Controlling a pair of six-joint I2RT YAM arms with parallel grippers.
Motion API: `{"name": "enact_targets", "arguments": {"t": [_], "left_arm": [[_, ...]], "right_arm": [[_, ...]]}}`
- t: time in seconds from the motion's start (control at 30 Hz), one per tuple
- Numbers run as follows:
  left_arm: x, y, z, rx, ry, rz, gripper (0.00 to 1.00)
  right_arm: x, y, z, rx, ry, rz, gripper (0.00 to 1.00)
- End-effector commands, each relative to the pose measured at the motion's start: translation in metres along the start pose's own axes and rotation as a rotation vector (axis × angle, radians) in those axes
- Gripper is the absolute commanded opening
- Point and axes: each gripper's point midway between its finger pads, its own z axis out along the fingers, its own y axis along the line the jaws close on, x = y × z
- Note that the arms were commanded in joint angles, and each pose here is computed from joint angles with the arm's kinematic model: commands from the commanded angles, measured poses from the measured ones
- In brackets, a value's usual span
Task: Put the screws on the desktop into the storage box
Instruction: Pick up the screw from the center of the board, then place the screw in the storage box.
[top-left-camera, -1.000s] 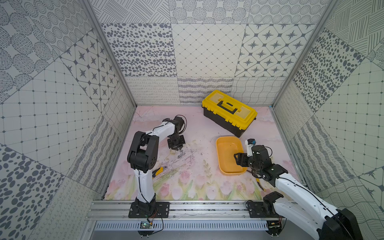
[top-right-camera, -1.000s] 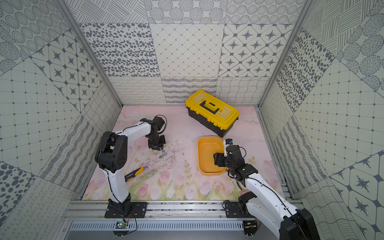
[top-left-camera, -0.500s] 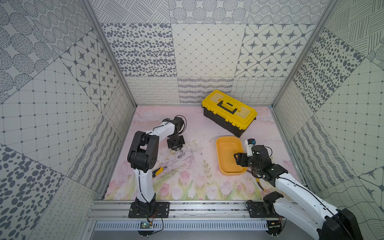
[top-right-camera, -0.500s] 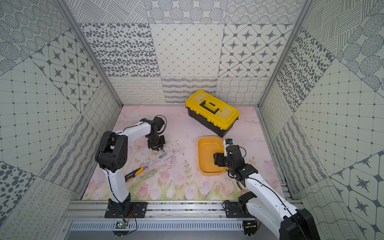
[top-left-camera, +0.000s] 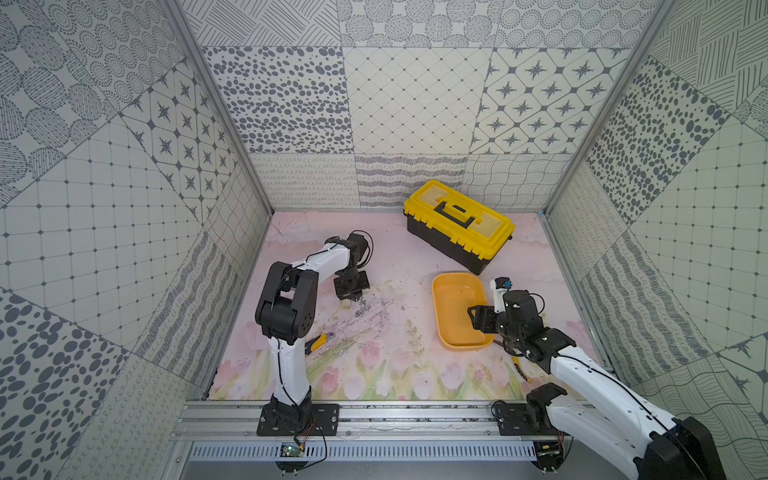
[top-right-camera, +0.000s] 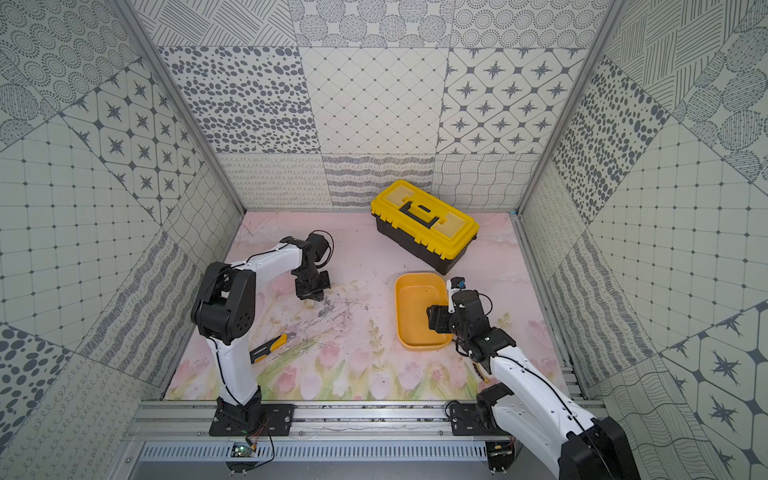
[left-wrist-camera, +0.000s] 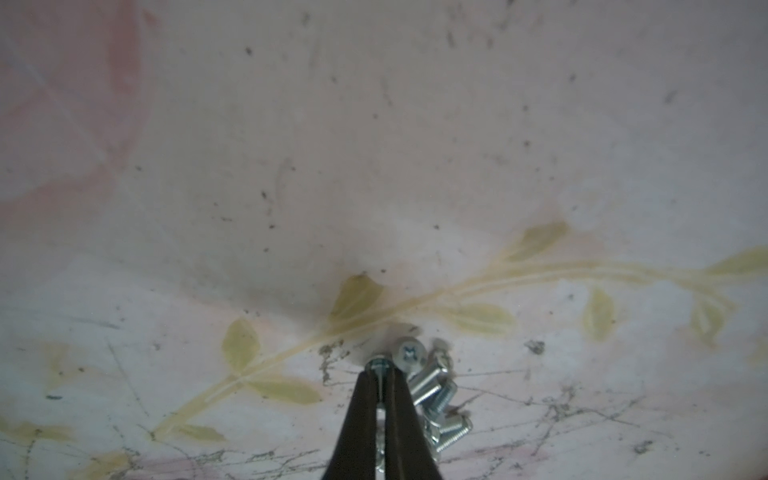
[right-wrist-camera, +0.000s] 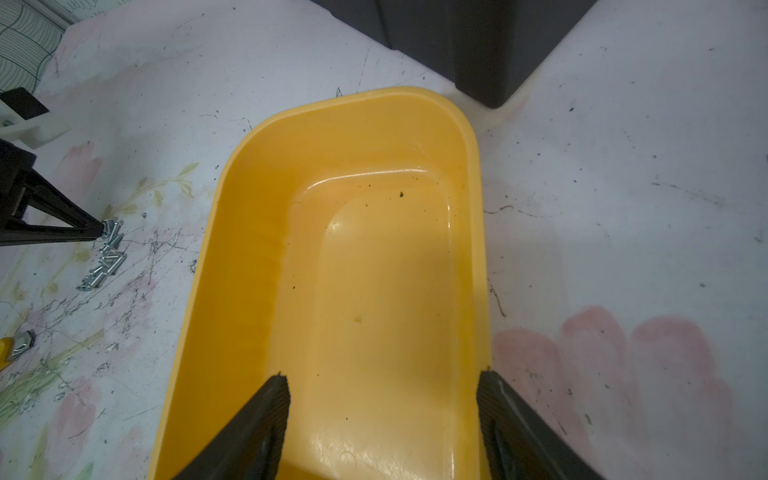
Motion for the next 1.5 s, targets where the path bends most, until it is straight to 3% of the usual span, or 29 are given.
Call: {"name": "enact_targets", "arguments": {"t": [0.0, 0.3, 0.37, 0.5, 0.6, 0.77, 0.93, 1.1, 1.17, 1.27, 1.3, 1.37, 1.47], "left_arm": [[0.003, 0.01, -0.004, -0.037, 0.013, -0.01, 0.0], [0.014, -0.016, -0.079, 0.072, -0.117, 0.068, 0.0], [0.026, -0.039, -0.098, 0.131, -0.136, 0.12, 0.0], [0.073, -0.12, -0.119, 0.303, -0.101, 0.293, 0.0], [0.121, -0.187, -0.122, 0.409, -0.029, 0.442, 0.0], [0.174, -0.257, -0.097, 0.381, 0.033, 0.597, 0.0], [0.193, -0.281, -0.062, 0.278, 0.053, 0.665, 0.0], [0.185, -0.282, -0.042, 0.2, 0.042, 0.67, 0.0], [0.18, -0.28, -0.039, 0.165, 0.03, 0.679, 0.14], [0.177, -0.278, -0.041, 0.143, 0.023, 0.703, 0.46], [0.175, -0.277, -0.044, 0.137, 0.011, 0.71, 0.53], [0.17, -0.273, -0.053, 0.133, -0.009, 0.714, 0.61], [0.16, -0.261, -0.076, 0.141, -0.036, 0.71, 0.62]], "right_arm": [[-0.007, 0.005, -0.002, -0.025, -0.039, -0.003, 0.76], [-0.012, 0.009, -0.005, -0.036, -0.042, -0.003, 0.76], [-0.017, 0.012, -0.01, -0.044, -0.051, 0.001, 0.76], [-0.03, 0.01, -0.022, -0.042, -0.088, 0.022, 0.78], [-0.035, -0.006, -0.027, -0.023, -0.095, 0.1, 0.78], [-0.035, -0.042, -0.031, 0.016, -0.093, 0.271, 0.77], [-0.029, -0.058, -0.031, 0.037, -0.082, 0.32, 0.77], [-0.024, -0.061, -0.03, 0.04, -0.07, 0.328, 0.78], [-0.025, -0.061, -0.031, 0.038, -0.073, 0.325, 0.78], [-0.026, -0.059, -0.032, 0.03, -0.064, 0.315, 0.81], [-0.027, -0.058, -0.033, 0.027, -0.062, 0.309, 0.81], [-0.03, -0.055, -0.034, 0.019, -0.059, 0.306, 0.81], [-0.037, -0.044, -0.038, -0.022, -0.055, 0.293, 0.8]]}}
